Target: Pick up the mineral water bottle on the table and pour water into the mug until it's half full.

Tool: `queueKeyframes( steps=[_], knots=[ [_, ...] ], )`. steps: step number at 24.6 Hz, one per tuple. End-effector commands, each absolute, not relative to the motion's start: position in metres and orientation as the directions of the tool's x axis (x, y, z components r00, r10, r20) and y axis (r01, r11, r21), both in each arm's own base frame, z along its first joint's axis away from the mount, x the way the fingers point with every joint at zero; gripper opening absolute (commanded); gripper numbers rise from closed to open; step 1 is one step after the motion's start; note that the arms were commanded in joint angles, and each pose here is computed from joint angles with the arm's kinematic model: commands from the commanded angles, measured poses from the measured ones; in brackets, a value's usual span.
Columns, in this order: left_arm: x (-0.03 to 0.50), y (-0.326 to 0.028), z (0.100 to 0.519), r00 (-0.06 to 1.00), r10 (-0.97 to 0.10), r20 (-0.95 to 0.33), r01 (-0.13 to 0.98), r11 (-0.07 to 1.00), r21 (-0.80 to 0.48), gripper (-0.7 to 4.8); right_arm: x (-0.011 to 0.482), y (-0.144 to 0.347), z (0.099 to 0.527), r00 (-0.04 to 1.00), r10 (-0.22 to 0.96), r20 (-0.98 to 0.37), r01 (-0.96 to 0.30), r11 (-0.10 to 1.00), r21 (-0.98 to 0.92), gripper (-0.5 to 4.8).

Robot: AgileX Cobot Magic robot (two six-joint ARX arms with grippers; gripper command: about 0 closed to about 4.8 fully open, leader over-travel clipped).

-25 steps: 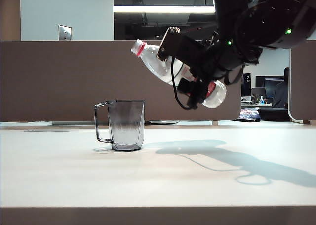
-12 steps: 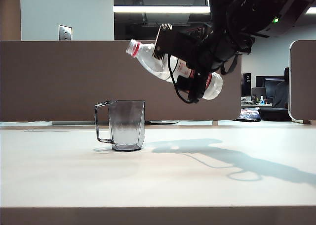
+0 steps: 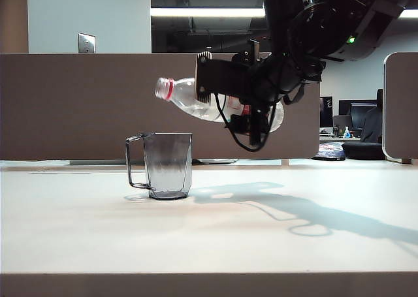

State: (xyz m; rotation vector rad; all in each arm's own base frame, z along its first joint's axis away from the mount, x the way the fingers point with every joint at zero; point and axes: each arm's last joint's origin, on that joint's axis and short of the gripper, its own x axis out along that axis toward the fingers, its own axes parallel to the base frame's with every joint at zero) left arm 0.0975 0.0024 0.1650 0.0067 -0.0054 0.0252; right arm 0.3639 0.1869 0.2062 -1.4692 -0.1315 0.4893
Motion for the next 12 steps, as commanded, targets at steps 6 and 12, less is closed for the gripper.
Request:
queueKeyframes(
  steps=[6, 12],
  knots=[
    [0.0973, 0.0024, 0.1671, 1.0, 0.022, 0.019, -0.022, 1.0, 0.007, -0.05, 0.3656, 0.1884, 0.2227, 0.912, 0.394, -0.117, -0.123, -0.009, -0.992, 3.53],
    [0.0973, 0.0024, 0.1671, 1.0, 0.022, 0.019, -0.022, 1.0, 0.007, -0.05, 0.3663, 0.188, 0.2244, 0.921, 0.374, -0.108, -0.114, -0.005, -0.993, 3.54]
  ],
)
